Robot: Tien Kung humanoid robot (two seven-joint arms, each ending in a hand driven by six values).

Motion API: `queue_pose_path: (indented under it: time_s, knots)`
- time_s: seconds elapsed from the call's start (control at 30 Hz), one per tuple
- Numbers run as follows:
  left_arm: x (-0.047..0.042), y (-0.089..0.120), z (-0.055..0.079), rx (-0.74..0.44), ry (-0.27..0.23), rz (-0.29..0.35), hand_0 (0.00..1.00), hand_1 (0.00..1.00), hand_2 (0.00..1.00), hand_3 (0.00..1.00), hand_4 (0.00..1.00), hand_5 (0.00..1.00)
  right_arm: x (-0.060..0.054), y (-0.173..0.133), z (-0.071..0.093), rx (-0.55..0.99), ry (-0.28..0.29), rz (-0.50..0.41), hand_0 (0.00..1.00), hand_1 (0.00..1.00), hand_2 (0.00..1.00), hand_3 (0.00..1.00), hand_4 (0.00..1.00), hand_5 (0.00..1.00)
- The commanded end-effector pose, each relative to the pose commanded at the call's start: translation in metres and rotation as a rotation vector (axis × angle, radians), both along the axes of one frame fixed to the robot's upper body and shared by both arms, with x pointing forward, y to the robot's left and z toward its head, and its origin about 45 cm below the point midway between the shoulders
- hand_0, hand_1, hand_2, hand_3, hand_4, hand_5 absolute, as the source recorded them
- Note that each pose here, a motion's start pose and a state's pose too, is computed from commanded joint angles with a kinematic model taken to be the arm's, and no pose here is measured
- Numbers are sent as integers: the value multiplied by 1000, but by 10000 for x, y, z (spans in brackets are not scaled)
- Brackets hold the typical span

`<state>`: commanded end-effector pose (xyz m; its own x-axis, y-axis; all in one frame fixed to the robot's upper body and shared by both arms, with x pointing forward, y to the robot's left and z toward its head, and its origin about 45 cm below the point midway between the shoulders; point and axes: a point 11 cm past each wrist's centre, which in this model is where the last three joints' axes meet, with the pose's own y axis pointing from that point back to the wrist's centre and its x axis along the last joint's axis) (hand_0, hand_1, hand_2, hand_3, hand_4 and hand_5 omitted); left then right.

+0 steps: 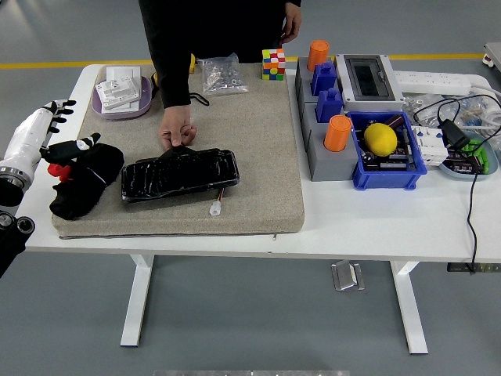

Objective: Pick the rag up,wipe the panel,place it on the desk

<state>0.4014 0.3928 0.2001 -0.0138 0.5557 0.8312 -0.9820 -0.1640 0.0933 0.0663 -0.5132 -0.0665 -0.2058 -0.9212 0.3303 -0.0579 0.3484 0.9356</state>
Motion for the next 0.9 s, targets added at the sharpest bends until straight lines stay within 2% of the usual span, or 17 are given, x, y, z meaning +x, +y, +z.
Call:
queue_pose_path:
  time_s: [0.2, 0.7, 0.9]
  knots:
    - [-7, 28, -124, 10, 28, 16, 651, 795, 845, 876, 823, 372, 2, 8, -5, 1, -6, 7, 720, 648, 681, 586, 969, 563]
    - [-61, 162, -593, 9, 128, 90, 651, 792, 839, 872, 853, 407, -3, -7, 3, 0, 1, 14, 720, 647, 681, 586, 968, 562]
    - [-78, 135, -698, -1, 146, 97, 641, 790, 838, 866, 855, 409, -6, -16, 8, -1, 4, 16, 720, 648, 681, 585, 968, 563]
